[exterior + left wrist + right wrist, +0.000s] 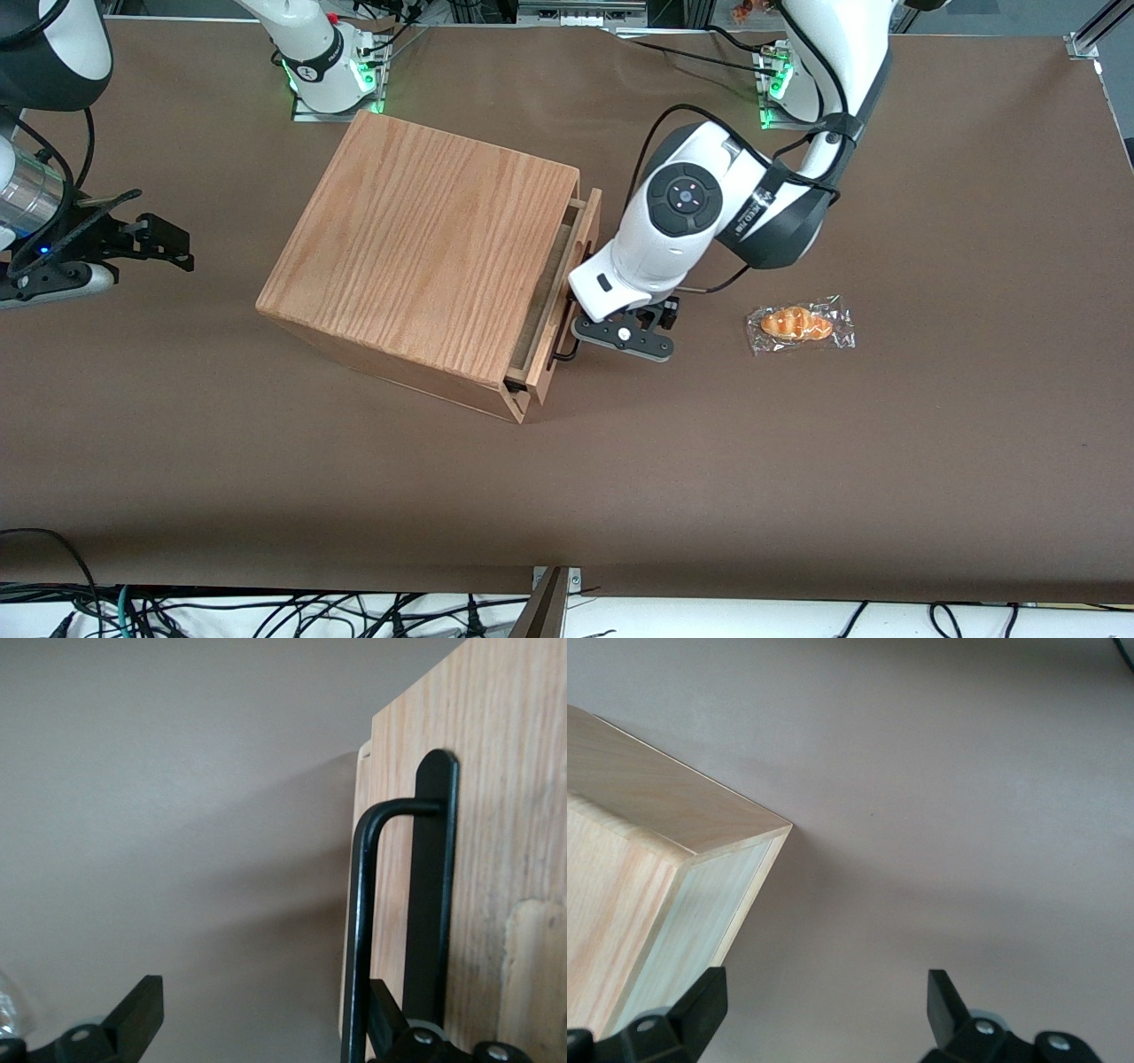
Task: Open top drawer with left arm
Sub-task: 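Pull the handle outward with the left gripper, sliding the drawer open, then hold the left gripper at the opened drawer handle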
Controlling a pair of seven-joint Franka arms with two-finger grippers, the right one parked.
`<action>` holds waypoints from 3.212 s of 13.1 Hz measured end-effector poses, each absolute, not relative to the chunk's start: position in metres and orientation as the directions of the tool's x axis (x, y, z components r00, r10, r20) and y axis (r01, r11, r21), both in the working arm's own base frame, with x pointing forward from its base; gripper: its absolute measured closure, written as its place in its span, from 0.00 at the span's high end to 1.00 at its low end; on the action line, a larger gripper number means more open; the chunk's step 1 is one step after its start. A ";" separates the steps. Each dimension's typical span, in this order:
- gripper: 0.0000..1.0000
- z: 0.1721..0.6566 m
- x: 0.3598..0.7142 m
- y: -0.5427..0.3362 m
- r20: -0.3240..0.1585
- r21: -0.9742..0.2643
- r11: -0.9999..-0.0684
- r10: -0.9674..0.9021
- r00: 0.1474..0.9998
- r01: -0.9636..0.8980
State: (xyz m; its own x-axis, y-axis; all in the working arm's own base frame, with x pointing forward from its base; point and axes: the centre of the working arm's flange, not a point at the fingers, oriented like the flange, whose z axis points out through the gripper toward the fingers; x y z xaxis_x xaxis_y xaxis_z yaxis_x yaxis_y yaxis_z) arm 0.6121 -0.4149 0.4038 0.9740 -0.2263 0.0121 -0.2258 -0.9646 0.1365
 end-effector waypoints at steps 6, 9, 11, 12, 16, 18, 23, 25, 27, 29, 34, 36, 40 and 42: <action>1.00 0.400 0.636 -0.375 0.006 0.130 -0.967 -0.221 0.975 -0.220; 1.00 0.396 0.640 -0.364 -0.003 0.128 -0.970 -0.208 0.978 -0.206; 1.00 0.395 0.643 -0.358 -0.009 0.128 -0.971 -0.203 0.979 -0.200; 1.00 0.395 0.644 -0.355 -0.014 0.127 -0.971 -0.204 0.979 -0.200; 1.00 0.395 0.645 -0.350 -0.027 0.127 -0.972 -0.204 0.979 -0.199; 1.00 0.394 0.645 -0.349 -0.030 0.127 -0.972 -0.203 0.979 -0.198; 1.00 0.394 0.646 -0.347 -0.030 0.131 -0.966 -0.227 0.973 -0.222; 1.00 0.394 0.646 -0.346 -0.030 0.134 -0.964 -0.235 0.972 -0.229; 1.00 0.394 0.646 -0.346 -0.030 0.134 -0.964 -0.237 0.971 -0.231; 1.00 0.394 0.646 -0.346 -0.029 0.134 -0.964 -0.237 0.971 -0.232; 1.00 0.395 0.647 -0.345 -0.027 0.135 -0.961 -0.247 0.969 -0.241; 1.00 0.395 0.647 -0.345 -0.024 0.135 -0.957 -0.263 0.965 -0.257; 1.00 0.396 0.647 -0.344 -0.026 0.135 -0.956 -0.268 0.963 -0.262; 1.00 0.397 0.646 -0.344 -0.031 0.133 -0.956 -0.269 0.963 -0.263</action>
